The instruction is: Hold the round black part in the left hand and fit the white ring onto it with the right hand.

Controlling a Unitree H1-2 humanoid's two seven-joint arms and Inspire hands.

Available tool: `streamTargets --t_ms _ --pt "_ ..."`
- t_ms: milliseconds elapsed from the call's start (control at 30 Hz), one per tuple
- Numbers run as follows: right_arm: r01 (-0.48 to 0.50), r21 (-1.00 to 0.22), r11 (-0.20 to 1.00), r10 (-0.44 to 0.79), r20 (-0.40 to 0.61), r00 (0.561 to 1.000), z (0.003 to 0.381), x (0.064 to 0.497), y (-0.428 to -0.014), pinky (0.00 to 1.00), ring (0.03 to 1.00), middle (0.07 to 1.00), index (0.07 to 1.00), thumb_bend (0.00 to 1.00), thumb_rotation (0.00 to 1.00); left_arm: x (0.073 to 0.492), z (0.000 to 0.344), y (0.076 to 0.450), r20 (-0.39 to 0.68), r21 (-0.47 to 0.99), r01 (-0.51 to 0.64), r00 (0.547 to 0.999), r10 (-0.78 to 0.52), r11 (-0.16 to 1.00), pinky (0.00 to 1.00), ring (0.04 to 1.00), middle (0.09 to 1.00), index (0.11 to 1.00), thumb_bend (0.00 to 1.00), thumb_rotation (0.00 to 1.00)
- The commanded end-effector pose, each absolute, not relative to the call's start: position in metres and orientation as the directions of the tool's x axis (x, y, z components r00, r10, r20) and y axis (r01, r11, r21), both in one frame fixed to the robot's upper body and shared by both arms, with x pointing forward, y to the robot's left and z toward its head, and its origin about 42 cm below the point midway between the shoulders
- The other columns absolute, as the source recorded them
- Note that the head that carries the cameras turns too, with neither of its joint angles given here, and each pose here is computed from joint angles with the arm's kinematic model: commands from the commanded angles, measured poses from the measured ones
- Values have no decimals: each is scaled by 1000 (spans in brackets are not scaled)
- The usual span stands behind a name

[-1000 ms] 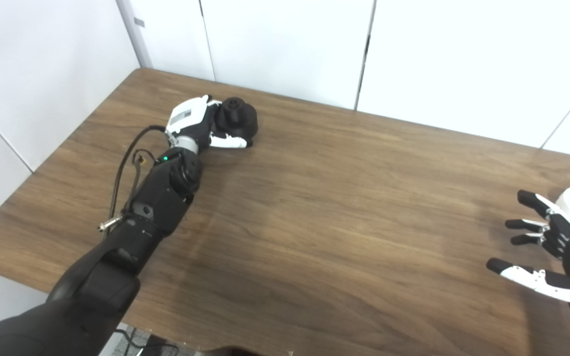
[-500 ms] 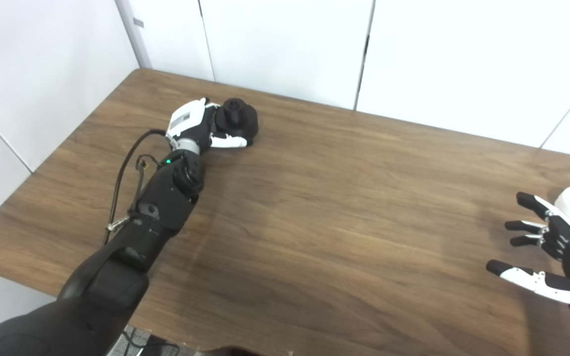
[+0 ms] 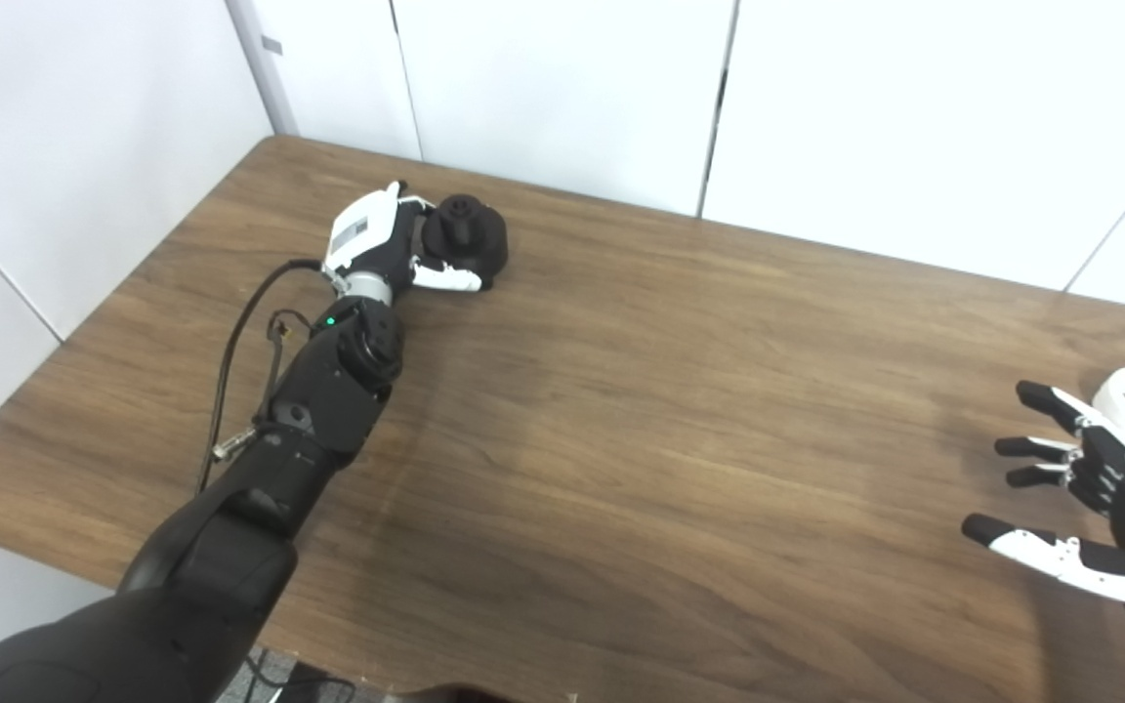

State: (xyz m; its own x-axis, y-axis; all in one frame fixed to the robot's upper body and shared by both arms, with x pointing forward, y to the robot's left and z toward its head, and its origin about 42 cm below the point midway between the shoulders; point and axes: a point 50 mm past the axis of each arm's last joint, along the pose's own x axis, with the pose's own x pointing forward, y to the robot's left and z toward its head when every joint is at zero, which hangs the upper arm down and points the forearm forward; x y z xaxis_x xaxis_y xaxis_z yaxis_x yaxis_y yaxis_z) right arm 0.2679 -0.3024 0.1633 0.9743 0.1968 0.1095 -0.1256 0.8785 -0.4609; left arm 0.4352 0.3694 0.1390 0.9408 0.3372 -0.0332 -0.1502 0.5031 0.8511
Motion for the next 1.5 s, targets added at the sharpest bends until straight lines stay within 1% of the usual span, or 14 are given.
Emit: streamTargets --t_ms 0,167,433,633,833,1033,1067,1100,1133,1233,1333,1467 --pt "-104 -471 876 206 169 964 179 271 -307 602 708 884 842 735 290 448 165 371 67 839 -227 945 320 495 1000 1000 989 674 988 218" --pt "-107 -472 875 207 166 964 179 270 -308 601 702 881 841 733 298 447 159 367 63 816 -233 946 319 529 1000 1000 983 664 986 213" --pt "-110 -465 878 209 167 963 179 271 -308 589 700 881 843 734 287 445 148 361 74 811 -237 949 308 535 1000 1000 961 642 969 181" --pt "-112 -463 879 213 172 962 179 273 -308 588 701 877 843 728 293 443 139 358 81 799 -246 948 308 548 1000 1000 940 591 940 129" --pt "-110 -464 879 211 173 962 180 275 -307 585 693 877 842 724 294 439 133 355 64 780 -221 959 277 585 1000 1000 950 567 935 100" --pt "-111 -460 881 213 176 961 181 275 -307 580 686 873 841 722 289 432 130 349 53 746 -182 975 215 640 1000 1000 960 543 949 101" --pt "-111 -462 880 213 175 961 181 275 -306 580 687 873 841 723 288 431 129 347 50 744 -173 978 204 646 1000 1000 961 517 742 84" --pt "-110 -464 879 213 175 961 181 275 -306 579 688 873 841 722 292 430 129 345 47 742 -166 979 197 649 1000 1000 966 501 613 73" --pt "-110 -467 878 213 176 961 181 275 -306 578 689 873 841 722 294 429 129 343 46 739 -153 983 177 656 1000 1000 967 495 569 70" --pt "-108 -471 876 215 179 960 180 275 -306 574 689 870 841 719 288 427 127 337 44 734 -113 992 119 669 1000 1000 971 489 529 67" --pt "-109 -470 876 217 182 959 180 276 -306 574 689 870 843 709 279 424 124 328 30 728 -60 998 55 683 1000 1000 967 487 524 68" --pt "-110 -471 875 218 181 959 180 278 -305 577 691 874 843 709 290 418 122 319 -7 719 33 999 -40 694 1000 1000 994 487 524 68"
